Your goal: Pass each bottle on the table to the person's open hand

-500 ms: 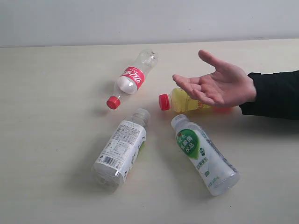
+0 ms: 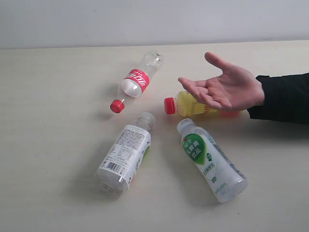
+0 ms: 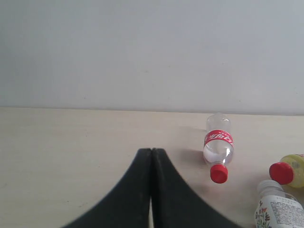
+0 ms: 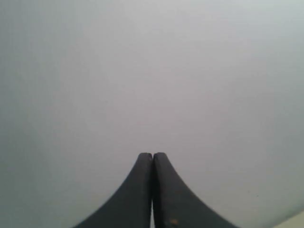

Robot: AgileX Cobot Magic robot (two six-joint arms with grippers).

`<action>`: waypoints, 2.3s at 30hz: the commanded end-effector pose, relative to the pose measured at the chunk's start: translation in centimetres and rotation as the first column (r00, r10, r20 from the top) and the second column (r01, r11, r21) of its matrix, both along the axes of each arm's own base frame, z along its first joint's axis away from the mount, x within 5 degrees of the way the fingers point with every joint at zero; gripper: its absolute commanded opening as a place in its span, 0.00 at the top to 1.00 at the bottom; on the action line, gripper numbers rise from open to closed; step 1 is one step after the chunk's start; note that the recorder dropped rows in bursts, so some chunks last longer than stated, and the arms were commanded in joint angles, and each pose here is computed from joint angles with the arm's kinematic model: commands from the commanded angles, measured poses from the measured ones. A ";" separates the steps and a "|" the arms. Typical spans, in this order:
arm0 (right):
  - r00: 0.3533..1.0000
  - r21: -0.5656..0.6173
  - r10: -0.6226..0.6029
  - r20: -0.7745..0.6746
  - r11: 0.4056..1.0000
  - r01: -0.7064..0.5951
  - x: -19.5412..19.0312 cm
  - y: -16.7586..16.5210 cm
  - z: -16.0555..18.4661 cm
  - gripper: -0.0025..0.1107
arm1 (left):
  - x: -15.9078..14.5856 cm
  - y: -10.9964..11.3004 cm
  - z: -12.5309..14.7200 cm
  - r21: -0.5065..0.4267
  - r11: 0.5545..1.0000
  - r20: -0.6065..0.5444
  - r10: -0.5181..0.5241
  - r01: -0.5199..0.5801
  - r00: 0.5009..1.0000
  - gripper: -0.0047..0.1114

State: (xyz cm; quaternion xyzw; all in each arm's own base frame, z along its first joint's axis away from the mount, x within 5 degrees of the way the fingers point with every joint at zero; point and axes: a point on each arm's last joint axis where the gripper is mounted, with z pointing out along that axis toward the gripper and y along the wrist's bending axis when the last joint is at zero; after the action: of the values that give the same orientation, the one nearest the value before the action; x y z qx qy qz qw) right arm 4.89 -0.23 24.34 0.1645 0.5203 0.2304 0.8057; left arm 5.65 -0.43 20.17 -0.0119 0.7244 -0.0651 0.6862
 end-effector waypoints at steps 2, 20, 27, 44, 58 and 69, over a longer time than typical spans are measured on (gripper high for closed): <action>0.996 0.043 0.012 0.086 0.999 -0.016 -0.4 -0.1 0.6 0.98 | 0.0 0.0 0.0 -0.003 1.000 0.004 0.000 0.000 1.000 0.96; 0.953 -0.515 0.251 -0.169 0.802 -0.303 4.2 4.1 17.2 0.98 | 0.0 0.0 0.0 -0.003 1.000 0.004 0.000 0.000 1.000 0.96; 0.939 -0.530 0.274 -0.208 0.775 -0.344 5.4 4.4 17.1 0.98 | 0.0 0.0 0.0 -0.003 1.000 0.004 0.000 0.000 1.000 0.96; 0.561 -0.300 0.590 -0.581 0.485 -0.821 10.7 8.5 9.1 0.98 | 0.0 0.0 0.0 -0.003 1.000 0.004 0.000 0.000 1.000 0.96; 0.769 -0.692 -0.011 -0.640 0.442 -0.570 18.5 9.4 3.0 0.98 | 0.0 0.0 0.0 -0.003 1.000 0.004 0.000 0.000 1.000 0.96; 0.478 -0.710 -0.527 -0.703 0.554 -0.434 19.7 6.4 -0.2 0.98 | 0.0 0.0 0.0 -0.003 1.000 0.004 0.000 0.000 1.000 0.96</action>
State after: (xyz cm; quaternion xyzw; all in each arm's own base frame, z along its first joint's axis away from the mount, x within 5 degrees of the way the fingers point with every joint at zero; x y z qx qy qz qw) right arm 24.77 6.94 24.90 -0.1719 0.8557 -0.1531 0.4635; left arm 5.65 -0.43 20.17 -0.0119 0.7244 -0.0651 0.6862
